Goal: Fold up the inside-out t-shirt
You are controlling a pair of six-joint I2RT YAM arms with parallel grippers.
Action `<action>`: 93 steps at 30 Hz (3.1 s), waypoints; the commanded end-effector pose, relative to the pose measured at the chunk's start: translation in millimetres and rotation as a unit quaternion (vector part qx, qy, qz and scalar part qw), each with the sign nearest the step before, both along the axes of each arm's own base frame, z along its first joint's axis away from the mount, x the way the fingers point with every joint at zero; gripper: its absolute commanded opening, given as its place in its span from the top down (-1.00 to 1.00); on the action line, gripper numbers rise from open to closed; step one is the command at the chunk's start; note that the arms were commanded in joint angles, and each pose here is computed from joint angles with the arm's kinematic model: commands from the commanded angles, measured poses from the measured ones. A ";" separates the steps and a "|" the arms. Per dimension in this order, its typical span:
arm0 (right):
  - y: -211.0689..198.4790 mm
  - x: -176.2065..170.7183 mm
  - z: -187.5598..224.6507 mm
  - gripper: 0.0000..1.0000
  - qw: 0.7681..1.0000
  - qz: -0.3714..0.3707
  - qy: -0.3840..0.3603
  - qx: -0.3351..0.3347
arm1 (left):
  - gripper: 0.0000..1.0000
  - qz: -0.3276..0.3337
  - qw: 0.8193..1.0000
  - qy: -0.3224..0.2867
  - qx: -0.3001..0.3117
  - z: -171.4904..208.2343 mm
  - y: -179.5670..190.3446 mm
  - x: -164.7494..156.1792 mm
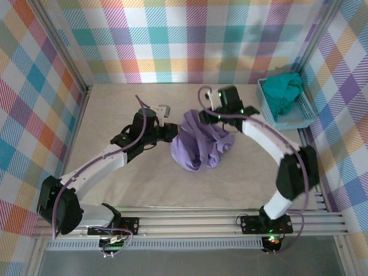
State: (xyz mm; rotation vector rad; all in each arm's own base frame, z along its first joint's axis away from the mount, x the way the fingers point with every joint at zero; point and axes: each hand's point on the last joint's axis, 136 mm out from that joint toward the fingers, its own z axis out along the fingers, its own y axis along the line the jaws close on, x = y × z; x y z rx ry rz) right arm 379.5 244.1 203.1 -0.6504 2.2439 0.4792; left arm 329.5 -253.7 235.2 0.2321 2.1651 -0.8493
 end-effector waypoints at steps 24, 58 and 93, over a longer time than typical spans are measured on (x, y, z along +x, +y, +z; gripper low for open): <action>32.3 -83.0 -12.8 0.89 0.986 0.116 0.001 0.118 | 1.00 0.167 0.980 0.026 0.108 -34.1 80.1 2.2; 22.9 -104.5 16.1 1.00 0.948 0.189 0.048 0.251 | -0.28 -0.113 0.966 -0.077 0.221 -87.4 -59.6 -11.4; 43.2 -166.0 9.0 0.32 0.972 0.186 -0.059 0.132 | 1.00 -0.116 0.975 0.162 -0.093 26.3 -50.2 -56.5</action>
